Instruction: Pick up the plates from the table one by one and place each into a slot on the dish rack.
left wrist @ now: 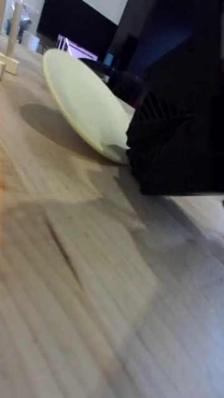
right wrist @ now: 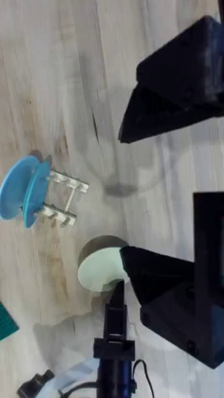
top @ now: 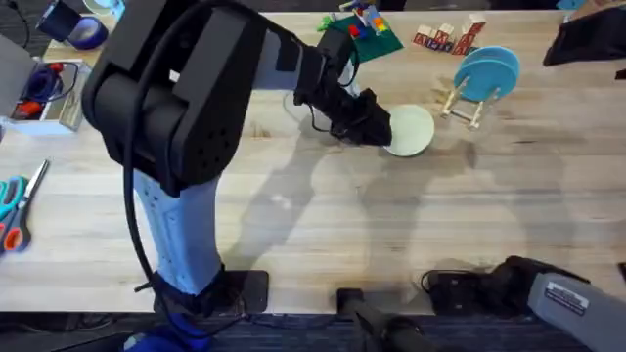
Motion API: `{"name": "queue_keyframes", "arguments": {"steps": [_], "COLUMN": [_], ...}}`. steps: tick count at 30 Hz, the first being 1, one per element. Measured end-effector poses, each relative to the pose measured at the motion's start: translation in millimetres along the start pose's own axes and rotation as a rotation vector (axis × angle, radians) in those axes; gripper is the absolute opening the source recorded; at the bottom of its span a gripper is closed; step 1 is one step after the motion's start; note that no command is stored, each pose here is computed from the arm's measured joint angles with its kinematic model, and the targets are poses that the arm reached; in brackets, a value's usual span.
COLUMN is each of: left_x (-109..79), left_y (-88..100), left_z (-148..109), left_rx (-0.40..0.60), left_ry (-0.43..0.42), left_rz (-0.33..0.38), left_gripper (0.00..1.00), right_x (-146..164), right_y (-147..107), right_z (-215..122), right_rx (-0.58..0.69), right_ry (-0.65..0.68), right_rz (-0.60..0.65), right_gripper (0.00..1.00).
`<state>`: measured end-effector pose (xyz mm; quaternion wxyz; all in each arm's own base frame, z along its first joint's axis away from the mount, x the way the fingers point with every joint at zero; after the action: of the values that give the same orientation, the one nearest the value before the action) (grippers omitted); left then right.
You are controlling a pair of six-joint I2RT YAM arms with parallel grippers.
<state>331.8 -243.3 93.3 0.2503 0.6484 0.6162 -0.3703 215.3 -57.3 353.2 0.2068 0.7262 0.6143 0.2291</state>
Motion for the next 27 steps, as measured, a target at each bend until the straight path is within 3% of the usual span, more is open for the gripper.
{"name": "queue_keyframes", "arguments": {"steps": [14, 27], "left_x": [-0.2, -0.1], "left_y": [0.3, 0.2], "left_z": [0, 0], "left_rx": [-0.001, -0.001], "left_ry": [-0.001, -0.001], "left_rz": [0.002, 0.002], "left_gripper": [0.040, 0.040], "right_x": [3, 10], "right_y": [-7, -8], "right_z": [1, 42], "right_rx": [0.055, 0.271], "right_ry": [0.033, 0.246], "right_rz": [0.072, 0.167], "right_gripper": [0.996, 0.996]}}
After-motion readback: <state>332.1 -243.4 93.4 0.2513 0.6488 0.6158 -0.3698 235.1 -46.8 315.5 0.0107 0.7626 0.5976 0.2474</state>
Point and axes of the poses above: each hand's point on the last joint's axis, 136 mm out from that joint toward the fingers, its own z axis out along the fingers, its own x axis along the line the jaws close on, y = z × x, the point moved 10 cm from there along -z, back along the fingers, and after that the axes turned 2 degrees about -z, right-handed, at the moved point
